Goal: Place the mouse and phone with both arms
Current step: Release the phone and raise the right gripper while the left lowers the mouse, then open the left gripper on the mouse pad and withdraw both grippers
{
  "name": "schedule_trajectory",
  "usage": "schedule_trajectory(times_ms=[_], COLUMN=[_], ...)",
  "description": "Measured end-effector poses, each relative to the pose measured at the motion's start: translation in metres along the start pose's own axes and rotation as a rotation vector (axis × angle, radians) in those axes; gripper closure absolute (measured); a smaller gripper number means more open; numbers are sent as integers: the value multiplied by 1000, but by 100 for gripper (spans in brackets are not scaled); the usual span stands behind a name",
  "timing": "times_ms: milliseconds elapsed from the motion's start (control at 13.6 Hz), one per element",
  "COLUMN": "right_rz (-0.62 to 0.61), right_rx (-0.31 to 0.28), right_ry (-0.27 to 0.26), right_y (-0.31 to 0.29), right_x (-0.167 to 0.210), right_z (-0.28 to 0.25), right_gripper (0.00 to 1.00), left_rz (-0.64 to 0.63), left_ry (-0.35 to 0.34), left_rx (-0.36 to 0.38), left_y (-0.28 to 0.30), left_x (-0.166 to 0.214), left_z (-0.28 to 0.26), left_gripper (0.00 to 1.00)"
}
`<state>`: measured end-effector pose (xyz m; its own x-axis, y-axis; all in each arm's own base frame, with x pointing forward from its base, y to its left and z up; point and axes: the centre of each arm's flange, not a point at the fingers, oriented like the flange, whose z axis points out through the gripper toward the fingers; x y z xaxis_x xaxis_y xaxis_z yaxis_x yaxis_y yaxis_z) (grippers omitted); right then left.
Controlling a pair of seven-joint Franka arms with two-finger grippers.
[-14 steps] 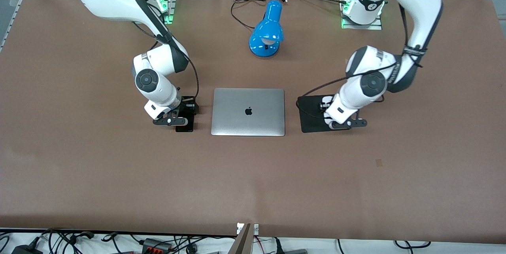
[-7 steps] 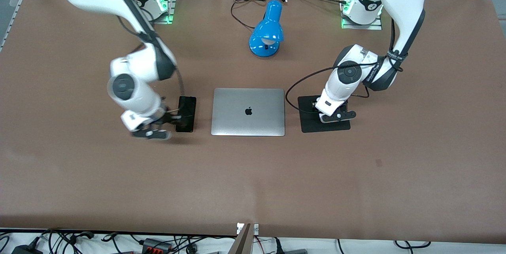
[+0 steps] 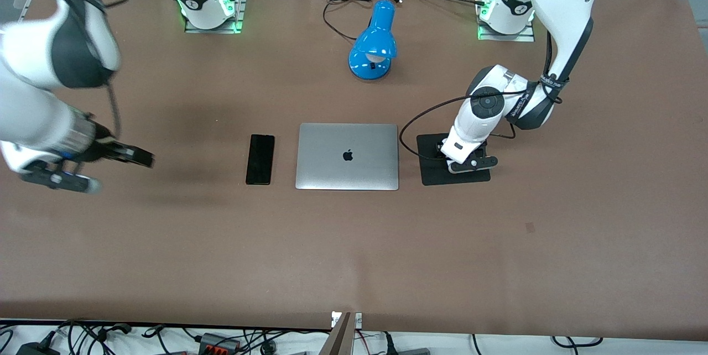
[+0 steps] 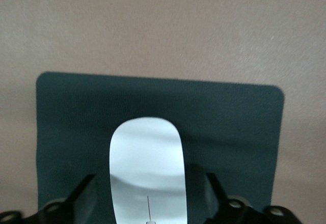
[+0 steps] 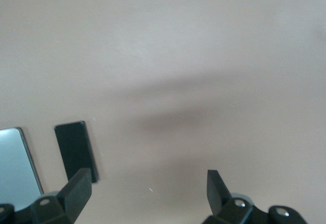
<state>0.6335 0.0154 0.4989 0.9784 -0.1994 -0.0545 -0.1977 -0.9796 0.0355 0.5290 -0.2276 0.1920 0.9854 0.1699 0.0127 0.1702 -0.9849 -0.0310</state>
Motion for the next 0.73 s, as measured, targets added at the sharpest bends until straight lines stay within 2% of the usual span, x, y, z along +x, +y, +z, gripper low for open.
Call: schedule_trajectory(times_ms=[147, 220, 294, 440, 514, 734], right_rz=[24, 35, 40, 46, 45, -19], right_rx=[-13, -17, -17, -8, -3, -4], right_ry=[-42, -62, -58, -7, 19, 33], right_y=[39, 56, 66, 70, 69, 65], right_x=[-16, -22, -26, -24, -21, -24], right_z=[-39, -61, -83, -106, -109, -105], right_gripper=[0, 0, 0, 0, 0, 0], left_rz=[-6, 2, 25, 85, 129, 277], left_ry=[10, 0, -16, -46, -56, -142], left_rx=[26, 70, 123, 191, 205, 247], left_y=[0, 0, -1, -6, -9, -38], left_x=[13, 26, 42, 67, 76, 96], left_z=[-27, -51, -85, -149, -170, -225], left_gripper=[0, 0, 0, 0, 0, 0])
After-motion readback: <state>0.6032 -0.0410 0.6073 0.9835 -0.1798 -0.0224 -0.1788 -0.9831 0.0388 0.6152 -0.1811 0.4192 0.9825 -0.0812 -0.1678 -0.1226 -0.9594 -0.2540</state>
